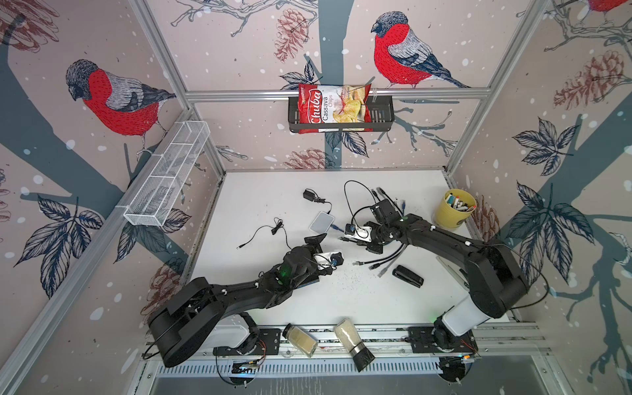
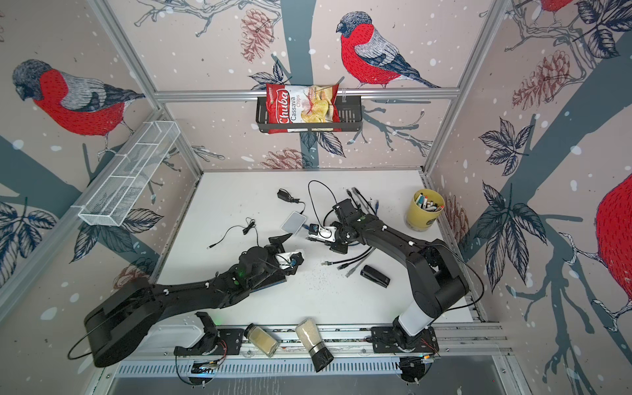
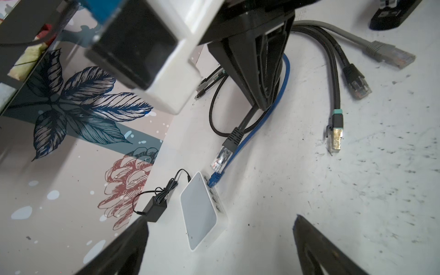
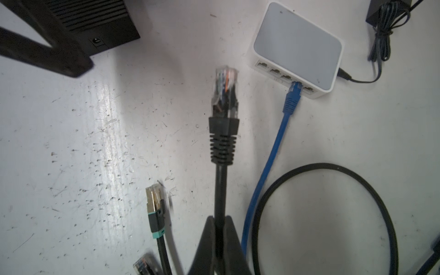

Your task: Insert the plug into the switch port

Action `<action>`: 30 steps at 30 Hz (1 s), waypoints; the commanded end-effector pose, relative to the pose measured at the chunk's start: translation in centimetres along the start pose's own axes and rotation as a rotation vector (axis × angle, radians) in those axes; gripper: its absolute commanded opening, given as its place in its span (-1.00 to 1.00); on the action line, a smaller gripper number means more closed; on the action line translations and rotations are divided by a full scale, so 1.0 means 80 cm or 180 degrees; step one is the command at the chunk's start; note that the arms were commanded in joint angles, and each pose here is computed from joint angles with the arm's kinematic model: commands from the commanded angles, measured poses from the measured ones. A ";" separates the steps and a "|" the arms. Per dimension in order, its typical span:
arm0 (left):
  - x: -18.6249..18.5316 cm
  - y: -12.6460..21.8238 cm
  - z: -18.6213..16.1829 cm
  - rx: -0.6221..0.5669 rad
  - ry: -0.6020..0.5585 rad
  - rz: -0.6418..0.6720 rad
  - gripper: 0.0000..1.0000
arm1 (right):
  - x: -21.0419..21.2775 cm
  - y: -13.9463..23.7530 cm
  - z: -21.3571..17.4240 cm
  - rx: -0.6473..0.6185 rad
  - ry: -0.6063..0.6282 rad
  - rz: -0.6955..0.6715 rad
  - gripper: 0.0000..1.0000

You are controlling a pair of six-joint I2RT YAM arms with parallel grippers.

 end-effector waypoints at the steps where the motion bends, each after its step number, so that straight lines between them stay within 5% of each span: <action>1: 0.013 -0.011 0.015 -0.0290 -0.0232 0.0107 0.78 | 0.006 0.004 0.002 -0.0052 0.0015 0.0087 -1.00; 13: 0.020 -0.044 0.022 -0.0671 -0.0104 -0.0113 0.36 | 0.011 0.007 0.000 -0.0084 0.0083 0.0145 -1.00; 30: 0.016 -0.059 0.013 -0.0699 -0.0068 -0.0173 -0.36 | 0.014 0.011 0.004 -0.0166 0.0144 0.0187 -1.00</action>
Point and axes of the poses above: each gripper's point midway between its finger pads, its own y axis back along the fingers, its own x axis along the line the jaws close on, z = x × y, the point moved 6 cm from there along y, back along the fingers, and after that the axes turned 12 degrees about -y, right-handed, at the moved point
